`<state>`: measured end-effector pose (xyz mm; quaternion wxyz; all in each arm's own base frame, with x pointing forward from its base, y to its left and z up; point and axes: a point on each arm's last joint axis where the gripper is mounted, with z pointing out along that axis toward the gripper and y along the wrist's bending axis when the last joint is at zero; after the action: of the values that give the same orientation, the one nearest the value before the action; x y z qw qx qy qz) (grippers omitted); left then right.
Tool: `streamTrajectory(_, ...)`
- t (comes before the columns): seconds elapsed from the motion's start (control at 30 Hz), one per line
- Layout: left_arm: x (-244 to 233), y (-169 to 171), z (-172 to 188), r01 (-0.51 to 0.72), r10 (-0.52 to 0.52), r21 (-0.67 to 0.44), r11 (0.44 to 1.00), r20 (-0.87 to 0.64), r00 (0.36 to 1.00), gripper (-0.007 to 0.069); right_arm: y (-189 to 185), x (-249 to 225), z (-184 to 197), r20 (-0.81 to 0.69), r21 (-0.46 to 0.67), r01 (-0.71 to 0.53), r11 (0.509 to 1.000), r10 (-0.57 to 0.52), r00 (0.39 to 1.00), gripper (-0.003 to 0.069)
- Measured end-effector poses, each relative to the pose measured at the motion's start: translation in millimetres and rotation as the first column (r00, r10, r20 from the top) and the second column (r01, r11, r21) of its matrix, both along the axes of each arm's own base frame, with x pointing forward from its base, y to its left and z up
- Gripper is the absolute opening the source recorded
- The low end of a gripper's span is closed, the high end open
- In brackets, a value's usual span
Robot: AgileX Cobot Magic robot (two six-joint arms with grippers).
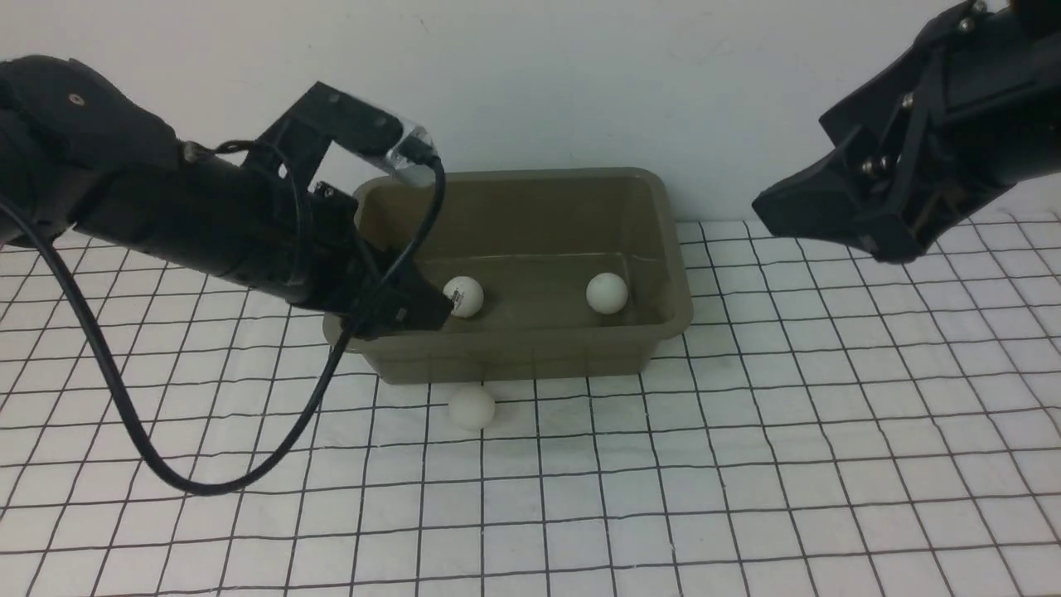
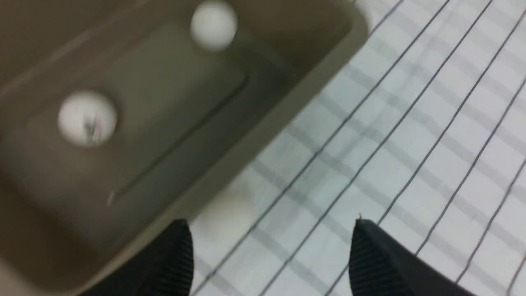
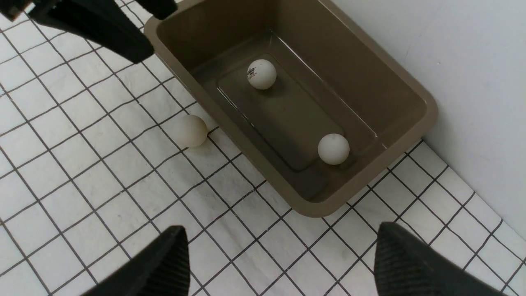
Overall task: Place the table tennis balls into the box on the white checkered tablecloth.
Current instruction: 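Reach for and grasp a ping pong ball on the table beside the basket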
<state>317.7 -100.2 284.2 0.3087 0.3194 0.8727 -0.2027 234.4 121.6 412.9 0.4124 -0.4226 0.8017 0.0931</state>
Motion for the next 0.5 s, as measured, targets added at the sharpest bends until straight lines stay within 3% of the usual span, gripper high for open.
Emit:
streamTrajectory(0.1, 0, 9, -6, -0.061, 0.065, 0.111, 0.992, -0.036, 0.997, 0.0457, 0, 0, 0, -0.001, 0.002, 0.0, 1.0, 0.0, 1.0, 0.0545)
streamTrajectory(0.2, 1, 13, -9, -0.13, 0.139, 0.144, 0.981, -0.058, 0.989, 0.0457, 0, 0, 0, 0.001, 0.003, 0.0, 1.0, 0.0, 1.0, 0.0545)
streamTrajectory(0.5, -43, -62, -13, 0.1, -0.07, 0.114, 0.988, -0.242, 0.968, 0.0421, 0, 0, 0, 0.003, 0.003, 0.001, 1.0, -0.001, 1.0, 0.0545)
